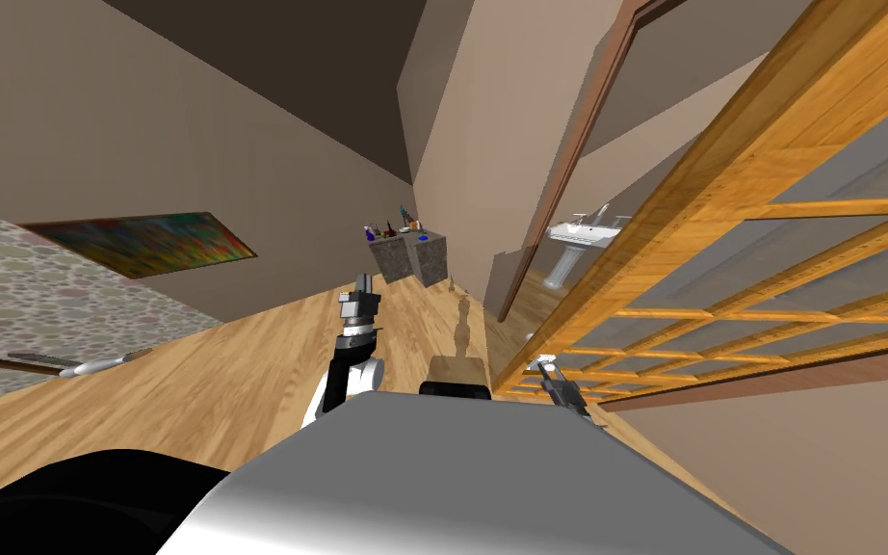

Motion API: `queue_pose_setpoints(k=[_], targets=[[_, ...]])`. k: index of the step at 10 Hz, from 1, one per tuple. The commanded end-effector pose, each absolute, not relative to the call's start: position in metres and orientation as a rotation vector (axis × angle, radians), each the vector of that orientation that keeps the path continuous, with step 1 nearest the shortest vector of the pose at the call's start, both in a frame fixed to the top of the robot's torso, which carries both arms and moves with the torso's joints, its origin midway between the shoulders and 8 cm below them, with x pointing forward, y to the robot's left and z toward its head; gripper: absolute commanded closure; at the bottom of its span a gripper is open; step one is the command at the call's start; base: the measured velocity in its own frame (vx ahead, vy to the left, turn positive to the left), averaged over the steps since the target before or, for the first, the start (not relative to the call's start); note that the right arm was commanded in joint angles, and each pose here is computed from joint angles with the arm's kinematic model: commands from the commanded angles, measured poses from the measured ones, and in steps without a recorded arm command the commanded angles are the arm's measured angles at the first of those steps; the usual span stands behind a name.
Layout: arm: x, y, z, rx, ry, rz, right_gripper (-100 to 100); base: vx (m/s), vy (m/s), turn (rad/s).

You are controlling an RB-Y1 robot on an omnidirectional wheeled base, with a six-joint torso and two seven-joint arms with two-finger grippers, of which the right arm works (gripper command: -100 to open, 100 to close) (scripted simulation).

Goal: Pull the door open

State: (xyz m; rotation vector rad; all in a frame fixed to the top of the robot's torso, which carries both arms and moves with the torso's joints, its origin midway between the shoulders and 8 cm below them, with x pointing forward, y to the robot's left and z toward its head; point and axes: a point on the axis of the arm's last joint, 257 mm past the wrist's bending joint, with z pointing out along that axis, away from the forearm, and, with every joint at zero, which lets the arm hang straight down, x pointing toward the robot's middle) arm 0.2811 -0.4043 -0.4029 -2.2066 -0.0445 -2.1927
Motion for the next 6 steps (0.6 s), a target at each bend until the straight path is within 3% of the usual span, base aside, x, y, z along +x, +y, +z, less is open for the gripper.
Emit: queue_pose_setpoints(k=[1,6], targets=[[0.277,-0.406,-0.402,-2.202,-0.054,-2.192,100,-0.193,-0.068,0.148],[0.265,-0.407,-0.401,-2.185,-0.081,-2.183,100,-0.204,-0.05,0.147]])
